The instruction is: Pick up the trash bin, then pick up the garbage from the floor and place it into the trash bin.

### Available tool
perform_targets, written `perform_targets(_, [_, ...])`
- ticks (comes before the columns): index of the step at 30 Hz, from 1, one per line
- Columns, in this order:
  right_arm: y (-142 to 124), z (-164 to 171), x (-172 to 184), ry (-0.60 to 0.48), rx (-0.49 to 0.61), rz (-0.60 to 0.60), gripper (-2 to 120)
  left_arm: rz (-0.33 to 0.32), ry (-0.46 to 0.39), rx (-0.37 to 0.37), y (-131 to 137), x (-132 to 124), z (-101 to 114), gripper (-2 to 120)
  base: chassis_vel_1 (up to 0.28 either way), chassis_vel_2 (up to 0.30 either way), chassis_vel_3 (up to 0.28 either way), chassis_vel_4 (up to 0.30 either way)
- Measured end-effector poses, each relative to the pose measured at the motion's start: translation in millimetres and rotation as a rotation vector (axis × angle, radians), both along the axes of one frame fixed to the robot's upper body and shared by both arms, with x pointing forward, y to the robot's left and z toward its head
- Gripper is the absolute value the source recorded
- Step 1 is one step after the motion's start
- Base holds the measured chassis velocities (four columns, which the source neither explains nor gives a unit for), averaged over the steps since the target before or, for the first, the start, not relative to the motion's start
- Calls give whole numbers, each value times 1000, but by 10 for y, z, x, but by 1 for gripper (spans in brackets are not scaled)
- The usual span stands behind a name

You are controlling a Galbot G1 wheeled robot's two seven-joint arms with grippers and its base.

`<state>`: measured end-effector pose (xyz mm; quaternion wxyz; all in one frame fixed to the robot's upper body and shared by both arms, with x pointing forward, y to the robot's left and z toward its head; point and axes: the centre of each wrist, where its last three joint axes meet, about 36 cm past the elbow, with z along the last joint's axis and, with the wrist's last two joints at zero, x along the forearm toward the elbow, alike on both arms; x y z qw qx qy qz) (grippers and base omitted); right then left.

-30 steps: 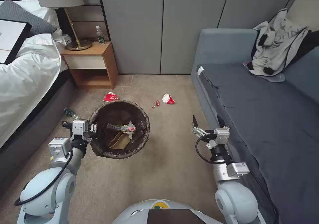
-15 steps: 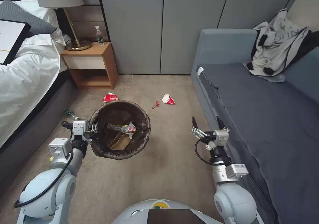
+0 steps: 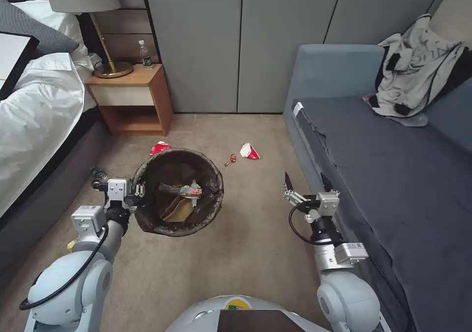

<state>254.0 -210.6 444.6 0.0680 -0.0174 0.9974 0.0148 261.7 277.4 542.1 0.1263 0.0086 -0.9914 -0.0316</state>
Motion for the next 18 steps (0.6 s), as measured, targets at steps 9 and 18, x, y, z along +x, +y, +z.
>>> perform_targets(9, [10, 4, 7, 5, 3, 6, 100, -2, -1, -1, -2, 2, 3, 3, -66, 64, 55, -64])
perform_targets(18, [21, 8, 18, 7, 7, 10, 100, -4, -2, -2, -5, 8, 8, 3, -77, 77, 70, -76])
